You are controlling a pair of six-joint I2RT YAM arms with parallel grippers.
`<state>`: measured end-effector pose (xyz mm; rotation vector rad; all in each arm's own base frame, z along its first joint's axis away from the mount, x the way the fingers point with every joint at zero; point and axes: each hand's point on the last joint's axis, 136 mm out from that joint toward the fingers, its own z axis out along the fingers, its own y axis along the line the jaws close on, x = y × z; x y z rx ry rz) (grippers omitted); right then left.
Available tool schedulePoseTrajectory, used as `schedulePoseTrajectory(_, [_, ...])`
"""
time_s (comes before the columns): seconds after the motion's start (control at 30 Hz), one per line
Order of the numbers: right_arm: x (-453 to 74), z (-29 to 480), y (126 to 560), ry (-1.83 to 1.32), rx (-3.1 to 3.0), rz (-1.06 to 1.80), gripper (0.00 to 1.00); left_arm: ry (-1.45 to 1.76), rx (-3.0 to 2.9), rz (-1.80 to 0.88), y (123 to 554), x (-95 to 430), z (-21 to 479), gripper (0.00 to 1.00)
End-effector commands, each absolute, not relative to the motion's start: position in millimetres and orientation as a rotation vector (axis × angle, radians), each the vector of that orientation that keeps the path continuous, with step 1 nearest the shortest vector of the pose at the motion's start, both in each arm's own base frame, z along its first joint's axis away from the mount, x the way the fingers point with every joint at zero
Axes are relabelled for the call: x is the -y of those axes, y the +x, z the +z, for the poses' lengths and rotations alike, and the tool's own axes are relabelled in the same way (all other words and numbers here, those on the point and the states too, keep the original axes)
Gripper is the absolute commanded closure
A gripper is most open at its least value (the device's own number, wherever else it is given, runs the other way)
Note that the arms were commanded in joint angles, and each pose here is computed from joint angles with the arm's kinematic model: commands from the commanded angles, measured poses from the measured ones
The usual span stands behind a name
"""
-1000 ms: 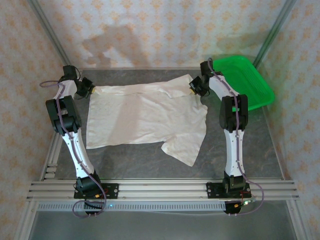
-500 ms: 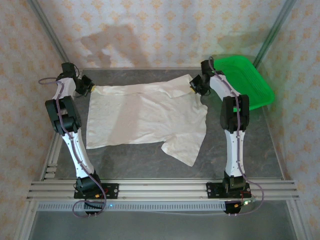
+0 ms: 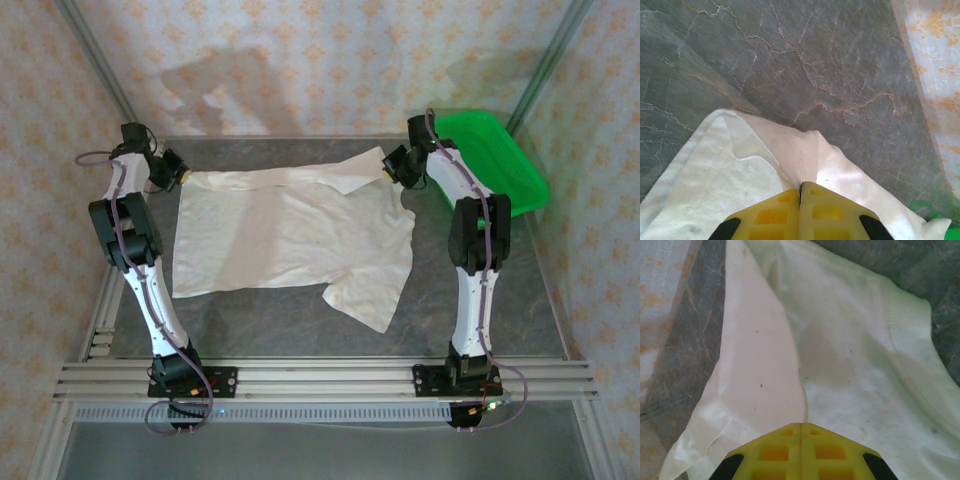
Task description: Fold and stack the t-shirts
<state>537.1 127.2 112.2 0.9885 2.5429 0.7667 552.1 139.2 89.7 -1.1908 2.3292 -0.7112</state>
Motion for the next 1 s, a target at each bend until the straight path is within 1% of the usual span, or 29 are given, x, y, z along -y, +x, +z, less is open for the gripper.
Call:
schedulePoseTrajectory(0.0, [-122.1, 143.9, 533.9, 0.979, -2.482, 0.789, 1.0, -1.127, -2.315, -0.722, 542.2, -139.6, 124.6, 1.0])
schedulePoseTrajectory(0.47, [-120.5, 186.2, 521.6, 0.97, -2.415, 0.84, 1.0, -1.091, -2.291, -0.731, 537.2, -142.3, 150.0, 1.0])
schedulePoseTrajectory(0.77, [-108.9, 200.2, 513.9, 0.99, -2.382, 0.861, 1.0, -1.084, -2.288, -0.732, 528.6, -147.6, 160.2, 1.0])
schedulePoseTrajectory(0.97, [-111.3, 203.2, 505.7, 0.992, -2.393, 0.884, 1.0, -1.054, -2.315, -0.719, 522.5, -146.0, 160.7, 1.0])
